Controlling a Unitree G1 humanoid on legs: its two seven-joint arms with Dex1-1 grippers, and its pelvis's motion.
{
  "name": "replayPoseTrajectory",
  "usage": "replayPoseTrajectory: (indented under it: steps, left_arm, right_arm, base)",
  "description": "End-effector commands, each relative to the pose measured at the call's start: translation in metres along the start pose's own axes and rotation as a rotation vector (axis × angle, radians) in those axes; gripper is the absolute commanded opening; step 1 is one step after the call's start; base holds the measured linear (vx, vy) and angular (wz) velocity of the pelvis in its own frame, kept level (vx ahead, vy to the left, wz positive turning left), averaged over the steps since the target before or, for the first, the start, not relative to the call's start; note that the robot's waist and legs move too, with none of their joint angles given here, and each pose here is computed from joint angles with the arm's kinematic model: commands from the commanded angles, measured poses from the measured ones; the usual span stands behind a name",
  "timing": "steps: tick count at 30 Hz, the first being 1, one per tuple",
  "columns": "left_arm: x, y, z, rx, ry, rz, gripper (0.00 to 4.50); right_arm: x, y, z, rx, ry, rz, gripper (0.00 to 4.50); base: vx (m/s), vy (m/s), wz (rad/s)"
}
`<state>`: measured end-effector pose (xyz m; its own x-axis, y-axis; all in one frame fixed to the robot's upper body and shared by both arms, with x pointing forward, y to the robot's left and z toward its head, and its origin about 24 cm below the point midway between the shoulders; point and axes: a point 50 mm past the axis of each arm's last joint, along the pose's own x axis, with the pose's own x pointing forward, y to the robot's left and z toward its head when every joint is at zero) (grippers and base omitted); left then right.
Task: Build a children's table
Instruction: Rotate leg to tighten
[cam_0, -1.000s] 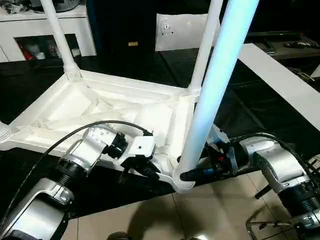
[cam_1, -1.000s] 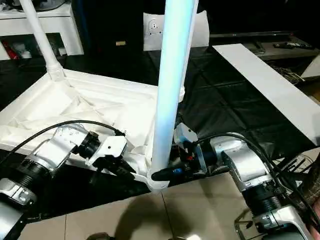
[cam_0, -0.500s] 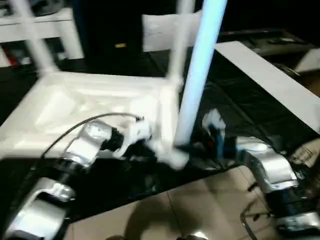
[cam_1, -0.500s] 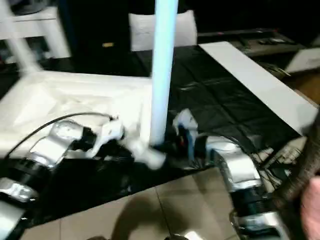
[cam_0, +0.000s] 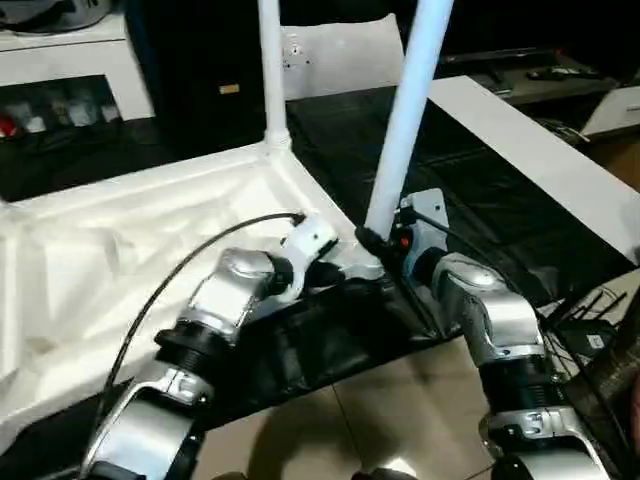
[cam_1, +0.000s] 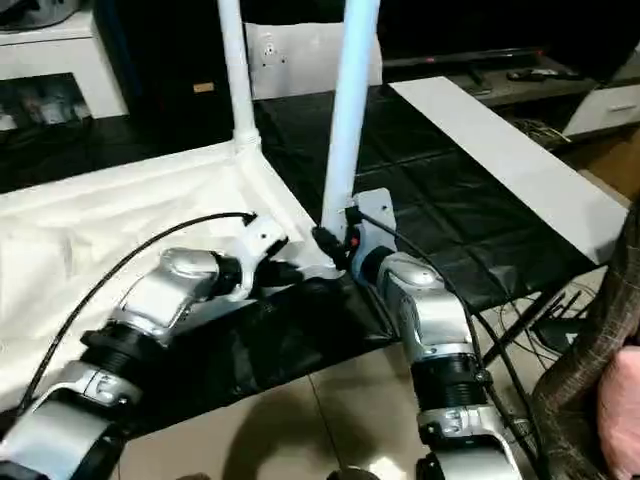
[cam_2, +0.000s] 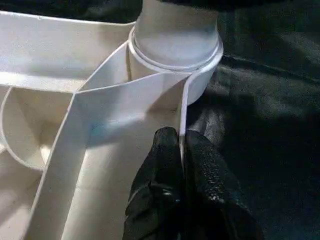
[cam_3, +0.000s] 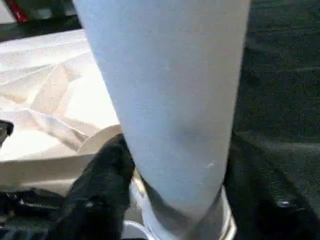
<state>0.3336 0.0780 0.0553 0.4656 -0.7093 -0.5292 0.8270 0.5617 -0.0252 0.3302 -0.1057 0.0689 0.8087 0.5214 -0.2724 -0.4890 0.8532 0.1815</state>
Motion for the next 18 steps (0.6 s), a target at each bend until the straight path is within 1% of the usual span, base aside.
replayPoseTrajectory:
  steps: [1,3,5,7,9,10,12,15,18]
  left_arm:
    - [0.003,-0.006,0.03,0.023,-0.12,0.023,0.0]
    - [0.002,-0.004,0.03,0.028,-0.118,0.026,0.0]
    - [-0.002,-0.001,0.028,0.037,-0.115,0.029,0.0]
    - [-0.01,0.004,0.021,0.061,-0.103,0.015,0.0]
    - [-0.015,0.008,0.015,0.073,-0.082,0.022,0.0]
    - [-0.02,0.012,0.011,0.095,-0.071,0.02,0.0]
    - [-0.022,0.013,0.009,0.107,-0.069,0.017,0.0]
    - [-0.03,0.017,0.002,0.112,-0.062,-0.025,0.0]
    - [-0.037,0.02,-0.005,0.163,-0.04,-0.06,0.0]
  right_arm:
    - [0.011,0.042,-0.016,0.035,0.059,0.194,3.01]
    - [0.011,0.041,-0.017,0.034,0.057,0.186,3.15]
    - [0.009,0.038,-0.017,0.027,0.041,0.165,3.34]
    - [0.001,0.028,-0.016,0.0,0.015,0.158,3.56]
    - [-0.005,0.021,-0.015,-0.003,-0.006,0.173,3.66]
    - [-0.011,0.017,-0.012,-0.019,-0.032,0.2,3.75]
    - [-0.014,0.015,-0.011,-0.031,-0.044,0.218,3.98]
    - [-0.027,0.009,-0.01,-0.08,-0.05,0.303,4.13]
    - [-0.037,0.0,-0.014,-0.172,-0.015,0.36,4.42]
  base:
    - [0.0,0.0,0.0]
    - [0.0,0.0,0.0]
    - [0.0,0.0,0.0]
    - [0.0,0.0,0.0]
    - [0.0,0.0,0.0]
    - [0.0,0.0,0.0]
    - [0.0,0.0,0.0]
    - [0.0,0.0,0.0]
    - [0.0,0.0,0.0]
